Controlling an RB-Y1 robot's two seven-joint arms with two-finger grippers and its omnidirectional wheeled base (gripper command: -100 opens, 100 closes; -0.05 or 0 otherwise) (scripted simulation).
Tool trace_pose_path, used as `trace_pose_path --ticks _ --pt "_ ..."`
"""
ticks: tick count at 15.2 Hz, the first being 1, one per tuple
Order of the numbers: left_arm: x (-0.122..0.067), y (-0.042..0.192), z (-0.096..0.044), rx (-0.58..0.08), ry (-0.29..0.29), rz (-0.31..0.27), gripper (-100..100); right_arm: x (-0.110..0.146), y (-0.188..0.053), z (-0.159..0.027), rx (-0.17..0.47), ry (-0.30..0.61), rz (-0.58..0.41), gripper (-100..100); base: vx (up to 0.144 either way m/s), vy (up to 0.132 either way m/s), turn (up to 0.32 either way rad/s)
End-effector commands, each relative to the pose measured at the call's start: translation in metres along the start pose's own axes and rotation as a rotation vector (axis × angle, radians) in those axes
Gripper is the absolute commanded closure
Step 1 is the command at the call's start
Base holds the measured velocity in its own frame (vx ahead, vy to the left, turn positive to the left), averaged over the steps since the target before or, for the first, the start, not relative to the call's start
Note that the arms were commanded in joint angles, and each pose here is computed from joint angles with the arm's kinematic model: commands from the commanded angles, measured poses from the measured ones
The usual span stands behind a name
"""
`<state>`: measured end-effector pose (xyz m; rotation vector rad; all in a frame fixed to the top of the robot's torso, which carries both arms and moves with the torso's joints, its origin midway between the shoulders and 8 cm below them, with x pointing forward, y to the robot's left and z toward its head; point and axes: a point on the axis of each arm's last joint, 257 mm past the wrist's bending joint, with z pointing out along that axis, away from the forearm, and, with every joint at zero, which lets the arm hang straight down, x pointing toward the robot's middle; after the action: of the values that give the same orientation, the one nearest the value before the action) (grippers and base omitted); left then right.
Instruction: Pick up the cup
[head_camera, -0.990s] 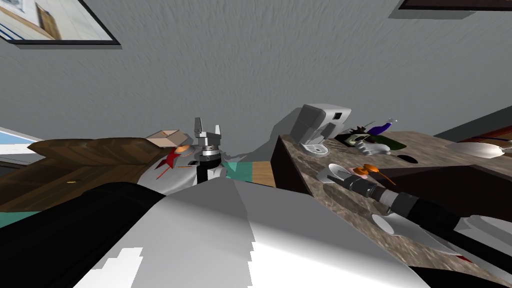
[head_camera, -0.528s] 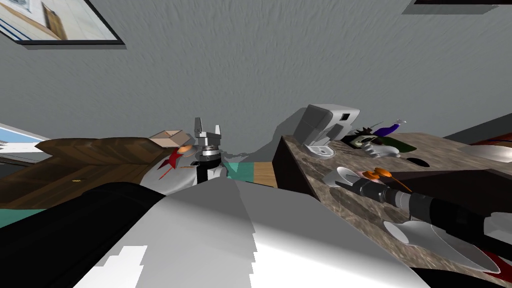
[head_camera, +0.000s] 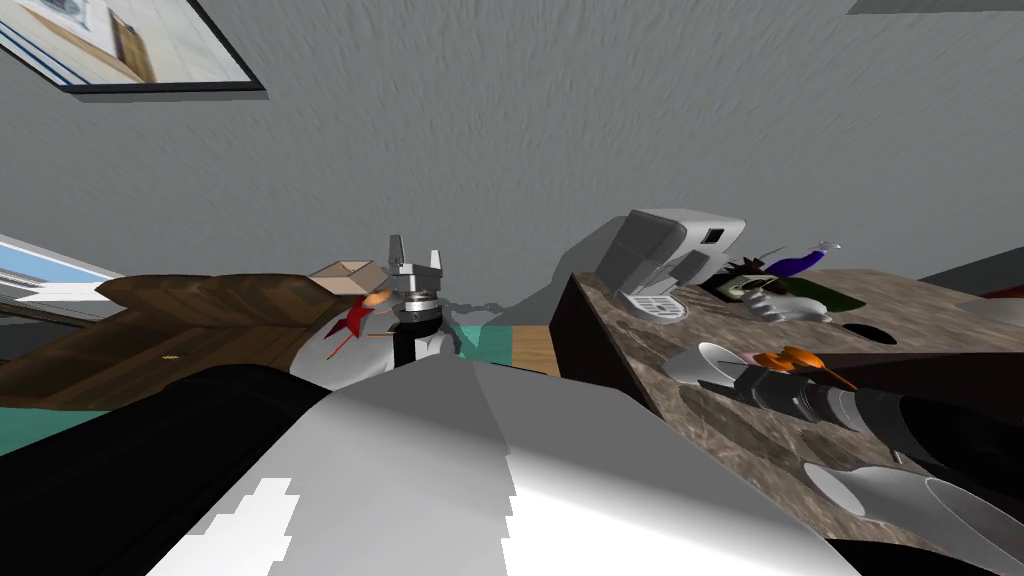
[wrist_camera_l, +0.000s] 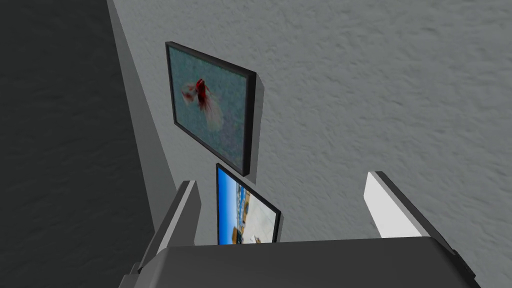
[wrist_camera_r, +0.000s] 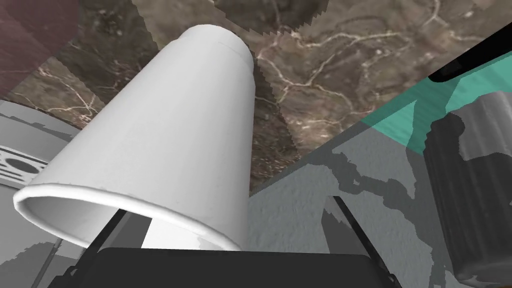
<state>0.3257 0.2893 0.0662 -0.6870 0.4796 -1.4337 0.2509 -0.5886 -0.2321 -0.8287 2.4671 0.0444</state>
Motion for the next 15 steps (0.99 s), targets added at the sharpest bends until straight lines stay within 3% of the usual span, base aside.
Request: trace_pose_path --ticks 1,6,12,15 --pt "0.0 0.0 0.0 0.0 0.0 0.0 0 0.017 -0.009 -0.009 -0.003 0.082 -0.041 -100 0.018 0.094 0.038" --pt "0.0 0.0 0.0 0.0 0.0 0.0 0 0.034 -0.022 -0.021 -0.012 0.194 -0.104 -100 0.019 0.079 0.032" --pt "0.0 0.0 0.0 0.0 0.0 0.0 0 0.069 -0.047 -0.049 -0.037 0.411 -0.209 -100 0.017 0.105 0.038" --pt "0.0 0.0 0.0 0.0 0.0 0.0 0 0.067 -0.047 -0.048 -0.035 0.402 -0.208 -100 0.012 0.062 0.012"
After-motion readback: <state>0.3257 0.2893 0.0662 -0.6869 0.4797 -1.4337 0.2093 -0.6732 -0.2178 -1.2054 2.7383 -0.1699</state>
